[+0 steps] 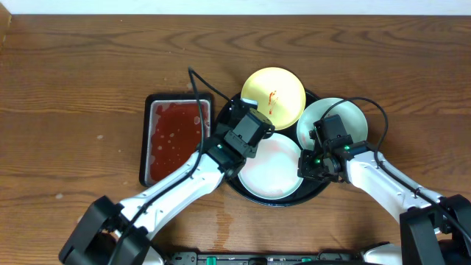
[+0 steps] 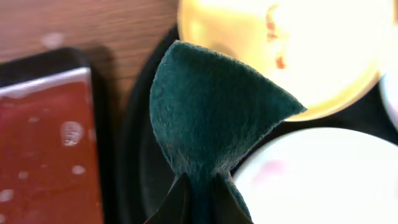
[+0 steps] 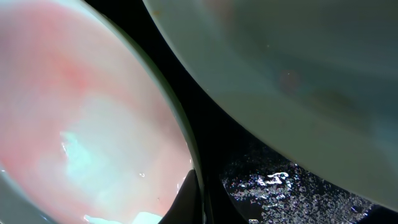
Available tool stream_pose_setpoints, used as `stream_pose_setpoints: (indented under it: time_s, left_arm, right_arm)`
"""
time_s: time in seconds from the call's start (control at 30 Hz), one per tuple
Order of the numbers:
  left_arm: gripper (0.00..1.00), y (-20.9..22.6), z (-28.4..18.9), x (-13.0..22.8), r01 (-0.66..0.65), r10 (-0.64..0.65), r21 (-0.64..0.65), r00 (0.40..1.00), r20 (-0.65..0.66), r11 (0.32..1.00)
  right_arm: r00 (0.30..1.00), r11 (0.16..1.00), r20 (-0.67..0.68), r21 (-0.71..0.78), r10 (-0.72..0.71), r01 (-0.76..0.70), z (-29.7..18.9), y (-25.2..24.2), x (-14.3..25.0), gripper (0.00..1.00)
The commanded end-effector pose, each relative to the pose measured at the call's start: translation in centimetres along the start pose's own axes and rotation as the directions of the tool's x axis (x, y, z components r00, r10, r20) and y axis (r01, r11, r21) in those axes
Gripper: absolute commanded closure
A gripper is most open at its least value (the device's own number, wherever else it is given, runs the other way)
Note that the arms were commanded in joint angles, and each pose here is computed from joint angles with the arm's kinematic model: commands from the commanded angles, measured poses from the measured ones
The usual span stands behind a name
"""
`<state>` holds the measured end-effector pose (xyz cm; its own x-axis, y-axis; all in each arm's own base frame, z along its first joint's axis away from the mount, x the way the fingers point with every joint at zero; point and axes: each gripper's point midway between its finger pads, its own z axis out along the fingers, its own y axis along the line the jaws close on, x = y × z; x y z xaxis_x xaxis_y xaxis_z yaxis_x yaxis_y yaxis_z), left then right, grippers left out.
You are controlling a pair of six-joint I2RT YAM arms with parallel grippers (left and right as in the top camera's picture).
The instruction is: Clean dirty plates on tray and stack at the side
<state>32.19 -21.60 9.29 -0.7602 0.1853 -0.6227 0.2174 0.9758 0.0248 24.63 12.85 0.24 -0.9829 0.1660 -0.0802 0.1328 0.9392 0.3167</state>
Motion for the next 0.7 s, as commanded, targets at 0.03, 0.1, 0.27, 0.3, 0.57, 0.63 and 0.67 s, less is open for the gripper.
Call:
stream_pose_setpoints:
  time_s: [0.03, 0.1, 0.27, 0.3, 0.57, 0.63, 0.67]
  left_arm:
    - [0.92, -3.4, -0.6, 1.3, 0.106, -0.088, 0.193, 0.991, -0.097, 0.976]
    - [0.92, -5.3, -0.8, 2.1, 0.127, -0.085, 0.286, 0.984, -0.156, 0.95]
    - [0.92, -6.0, 0.2, 3.7, 0.132, -0.064, 0.311, 0.974, -0.219, 0.941]
    - [0.92, -6.0, 0.5, 4.1, 0.131, -0.061, 0.305, 0.971, -0.23, 0.943]
    - [0.92, -5.6, 2.9, 7.0, 0.078, 0.007, 0.269, 0.953, -0.303, 0.96]
    - [0.92, -4.9, 3.4, 7.3, 0.035, 0.041, 0.243, 0.952, -0.302, 0.97]
    - [0.92, -3.9, 3.7, 7.3, 0.016, 0.043, 0.196, 0.955, -0.294, 0.98]
  right_arm:
    - [1.0, 0.998, -0.006, 0.064, 0.001, -0.001, 0.4, -1.3, 0.5, 0.99]
    - [1.0, 0.998, -0.006, 0.064, 0.001, -0.001, 0.4, -1.3, 0.5, 0.99]
    - [1.0, 0.998, -0.006, 0.064, -0.002, 0.003, 0.4, -1.3, 0.5, 0.99]
    - [1.0, 0.998, -0.006, 0.064, -0.002, 0.003, 0.4, -1.3, 0.5, 0.99]
    - [1.0, 0.998, -0.006, 0.064, -0.002, 0.003, 0.4, -1.3, 0.5, 0.99]
    - [1.0, 0.998, -0.007, 0.064, -0.003, 0.003, 0.4, -1.3, 0.5, 0.99]
    - [1.0, 0.998, -0.007, 0.064, -0.002, 0.003, 0.4, -1.3, 0.5, 0.99]
